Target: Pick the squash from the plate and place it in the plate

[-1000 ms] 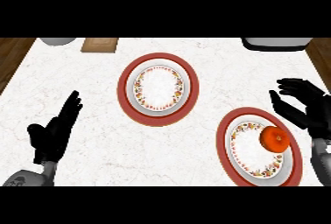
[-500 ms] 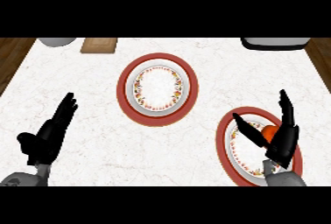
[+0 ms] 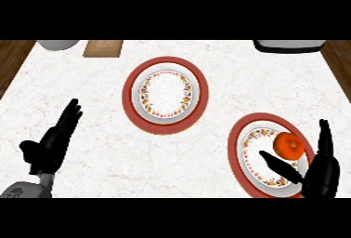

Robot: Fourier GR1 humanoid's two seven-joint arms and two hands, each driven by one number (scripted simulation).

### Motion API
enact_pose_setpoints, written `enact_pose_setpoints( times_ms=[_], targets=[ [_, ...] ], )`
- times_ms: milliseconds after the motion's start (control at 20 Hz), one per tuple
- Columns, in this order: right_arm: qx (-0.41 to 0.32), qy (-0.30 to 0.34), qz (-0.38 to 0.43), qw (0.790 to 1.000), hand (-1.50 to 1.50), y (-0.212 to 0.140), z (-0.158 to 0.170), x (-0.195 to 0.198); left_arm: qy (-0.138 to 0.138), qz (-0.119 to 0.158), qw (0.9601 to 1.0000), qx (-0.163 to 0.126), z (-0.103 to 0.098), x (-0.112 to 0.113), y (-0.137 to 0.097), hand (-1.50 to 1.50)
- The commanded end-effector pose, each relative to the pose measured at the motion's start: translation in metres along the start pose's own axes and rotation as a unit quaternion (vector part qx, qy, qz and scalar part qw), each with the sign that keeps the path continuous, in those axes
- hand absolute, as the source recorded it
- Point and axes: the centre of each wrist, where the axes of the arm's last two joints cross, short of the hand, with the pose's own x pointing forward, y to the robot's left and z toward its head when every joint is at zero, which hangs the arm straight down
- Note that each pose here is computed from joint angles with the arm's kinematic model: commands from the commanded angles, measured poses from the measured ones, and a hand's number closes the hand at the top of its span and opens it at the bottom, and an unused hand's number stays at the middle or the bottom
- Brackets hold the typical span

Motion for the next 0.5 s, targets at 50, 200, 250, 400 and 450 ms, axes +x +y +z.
enact_pose_setpoints(
  times_ms=[50, 200, 250, 400, 450],
  targets=[
    [0.075, 0.073, 0.111, 0.988, -1.5, -0.023, -0.002, 0.0, -0.002, 0.005, 1.0, 0.004, -0.002, -0.006, -0.004, 0.0],
    [0.107, 0.108, 0.157, 0.976, -1.5, -0.03, -0.001, 0.021, -0.004, 0.002, 0.9999, -0.009, -0.001, 0.012, 0.008, 0.0],
    [0.11, 0.109, 0.158, 0.975, -1.5, -0.029, -0.003, 0.035, -0.011, 0.0, 0.9999, 0.002, -0.005, 0.015, -0.004, 0.0],
    [0.124, 0.138, 0.141, 0.972, -1.5, -0.034, 0.007, 0.071, -0.005, 0.004, 1.0, -0.005, -0.003, -0.005, 0.0, 0.0],
    [0.14, 0.158, 0.152, 0.966, -1.5, -0.028, 0.009, 0.059, -0.004, 0.003, 1.0, -0.001, -0.011, -0.002, 0.009, 0.0]
  ],
)
